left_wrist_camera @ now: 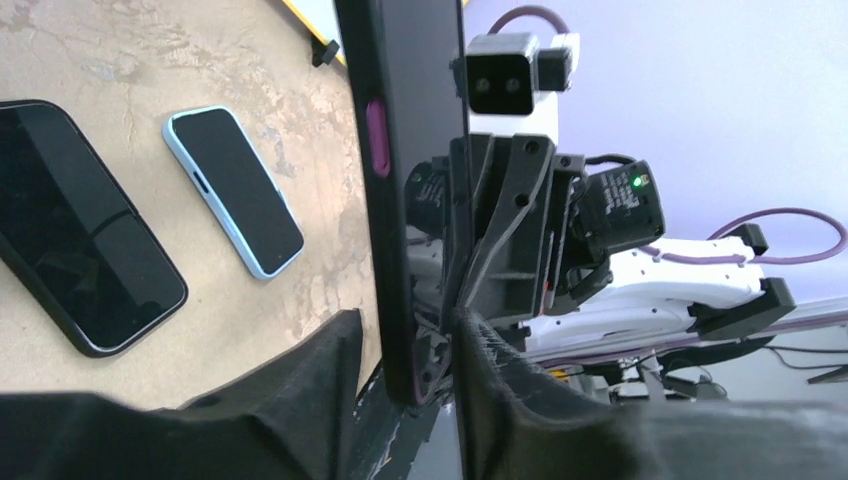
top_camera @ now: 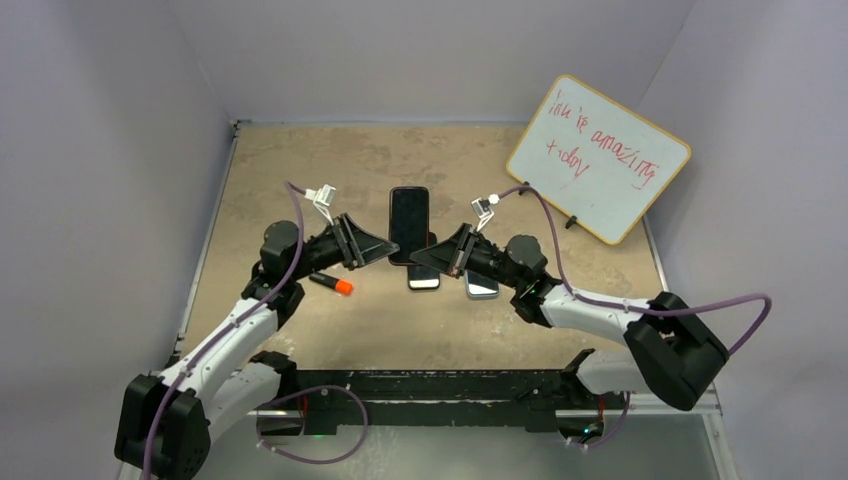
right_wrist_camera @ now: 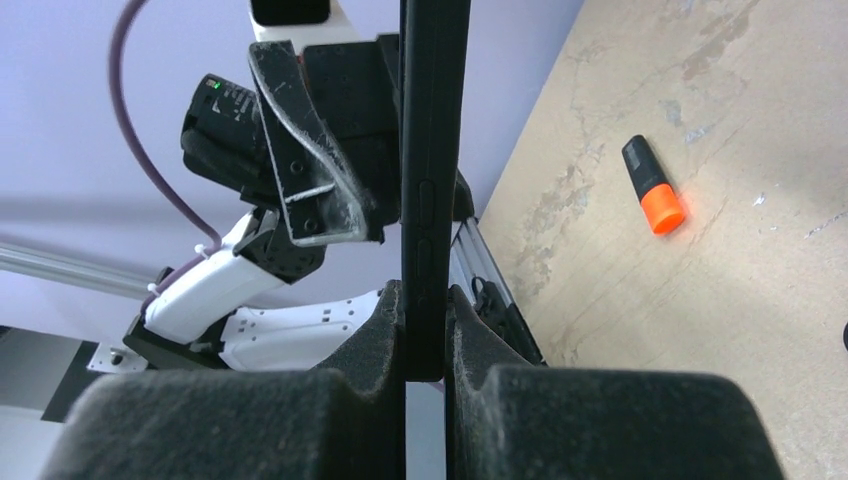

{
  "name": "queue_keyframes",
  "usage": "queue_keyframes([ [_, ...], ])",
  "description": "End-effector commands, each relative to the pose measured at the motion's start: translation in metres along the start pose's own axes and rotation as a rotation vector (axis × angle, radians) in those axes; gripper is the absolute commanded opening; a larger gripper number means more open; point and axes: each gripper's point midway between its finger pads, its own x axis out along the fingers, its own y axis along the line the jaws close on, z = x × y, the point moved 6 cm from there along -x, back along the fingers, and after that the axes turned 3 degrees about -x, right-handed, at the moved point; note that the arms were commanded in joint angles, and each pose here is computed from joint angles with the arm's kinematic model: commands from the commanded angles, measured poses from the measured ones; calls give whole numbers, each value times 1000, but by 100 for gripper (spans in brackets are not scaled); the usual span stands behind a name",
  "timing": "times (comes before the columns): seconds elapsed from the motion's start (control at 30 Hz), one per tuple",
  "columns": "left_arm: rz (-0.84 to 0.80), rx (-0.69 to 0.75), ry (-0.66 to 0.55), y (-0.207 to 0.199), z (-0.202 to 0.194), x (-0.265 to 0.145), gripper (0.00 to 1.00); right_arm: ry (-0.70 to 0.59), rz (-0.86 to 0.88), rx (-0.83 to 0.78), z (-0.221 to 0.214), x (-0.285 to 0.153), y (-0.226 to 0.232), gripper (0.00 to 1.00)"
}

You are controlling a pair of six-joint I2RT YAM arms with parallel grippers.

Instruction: Put the phone into the phone case

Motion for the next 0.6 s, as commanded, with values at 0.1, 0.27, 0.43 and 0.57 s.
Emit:
queue_keyframes([
  [0.1,43,27,-2,17,5,7,1,0,98,-19,5,8,11,0],
  [0.27,250,119,-21,28,18,2,0,30,9,-31,2,11,-1,0],
  [0.43,218,154,-45,10,27,0,35,36,37,-67,2,9,4,0],
  [0.57,204,126,-87,11,40,-7,59,69,84,-104,0,5,14,0],
])
